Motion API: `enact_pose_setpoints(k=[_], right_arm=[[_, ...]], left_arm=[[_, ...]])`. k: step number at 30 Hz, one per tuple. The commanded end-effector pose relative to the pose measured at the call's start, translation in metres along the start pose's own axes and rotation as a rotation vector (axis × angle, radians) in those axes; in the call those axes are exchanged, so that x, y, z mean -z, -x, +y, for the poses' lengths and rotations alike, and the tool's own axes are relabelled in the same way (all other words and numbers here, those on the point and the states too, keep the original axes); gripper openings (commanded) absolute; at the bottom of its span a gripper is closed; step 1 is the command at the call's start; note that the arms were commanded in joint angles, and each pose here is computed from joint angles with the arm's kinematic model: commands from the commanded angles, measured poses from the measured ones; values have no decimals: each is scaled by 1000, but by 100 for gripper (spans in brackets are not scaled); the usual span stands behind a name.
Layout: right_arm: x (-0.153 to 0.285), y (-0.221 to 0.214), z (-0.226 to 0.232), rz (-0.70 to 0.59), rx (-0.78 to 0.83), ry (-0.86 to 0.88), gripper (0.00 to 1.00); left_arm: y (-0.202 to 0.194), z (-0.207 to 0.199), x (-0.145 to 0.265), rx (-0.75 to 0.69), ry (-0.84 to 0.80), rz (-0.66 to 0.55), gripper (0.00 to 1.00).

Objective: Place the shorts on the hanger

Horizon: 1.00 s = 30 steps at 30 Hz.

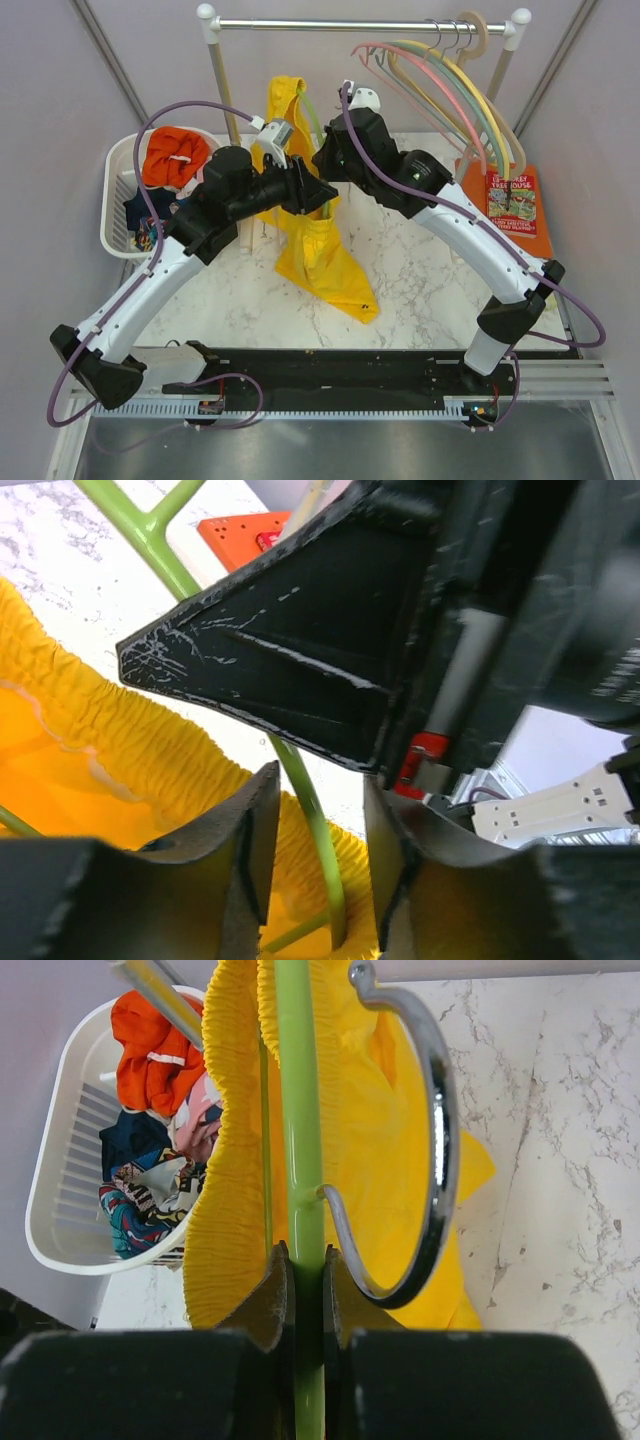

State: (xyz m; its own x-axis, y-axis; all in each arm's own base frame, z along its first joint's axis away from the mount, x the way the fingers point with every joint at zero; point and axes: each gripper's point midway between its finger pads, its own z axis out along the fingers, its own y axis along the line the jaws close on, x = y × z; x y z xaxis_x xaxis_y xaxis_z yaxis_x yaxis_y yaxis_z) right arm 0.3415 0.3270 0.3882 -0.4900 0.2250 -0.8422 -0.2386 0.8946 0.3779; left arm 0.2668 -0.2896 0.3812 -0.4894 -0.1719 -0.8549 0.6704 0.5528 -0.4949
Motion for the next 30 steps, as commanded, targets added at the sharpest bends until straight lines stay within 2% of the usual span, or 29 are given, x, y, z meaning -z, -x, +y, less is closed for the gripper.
enact_pose_setpoints(k=[1, 5, 6, 7, 9, 12, 13, 14, 15, 16, 19, 20, 25, 30], right_arm=[[24, 52, 27, -170, -116, 100, 0], [24, 51, 29, -173, -117, 104, 0], [23, 51, 30, -171, -116, 107, 0], [23, 50, 31, -169, -113, 110, 0], [23, 49, 33, -167, -107, 124, 2], [26, 50, 30, -179, -92, 128, 21], [27, 49, 29, -183, -83, 130, 38], [26, 49, 28, -191, -73, 130, 41], [30, 51, 28, -201, -69, 140, 48], [32, 52, 28, -208, -63, 147, 57], [42, 61, 31, -234, -42, 176, 92], [45, 66, 32, -253, -28, 186, 97], [76, 92, 24, -349, 0, 196, 98], [96, 109, -8, -436, -27, 76, 98]], left_arm=[[-7, 10, -3, 20, 46, -5, 41], [-15, -1, -2, 40, -21, 21, 24], [-15, -3, -1, 53, -34, 20, 13], [-15, -6, 0, 56, -49, 18, 8], [-6, -14, 4, 56, -85, -11, 2], [11, -13, 13, 124, -119, -70, 2], [14, -10, 14, 148, -123, -75, 2], [18, -6, 17, 169, -128, -81, 2], [25, -9, 19, 187, -150, -102, 2], [30, -11, 21, 189, -161, -114, 2], [47, -19, 26, 200, -220, -142, 2], [53, -25, 28, 185, -248, -155, 2], [93, -35, 41, 156, -308, -249, 2], [132, -30, 51, 211, -333, -327, 2]])
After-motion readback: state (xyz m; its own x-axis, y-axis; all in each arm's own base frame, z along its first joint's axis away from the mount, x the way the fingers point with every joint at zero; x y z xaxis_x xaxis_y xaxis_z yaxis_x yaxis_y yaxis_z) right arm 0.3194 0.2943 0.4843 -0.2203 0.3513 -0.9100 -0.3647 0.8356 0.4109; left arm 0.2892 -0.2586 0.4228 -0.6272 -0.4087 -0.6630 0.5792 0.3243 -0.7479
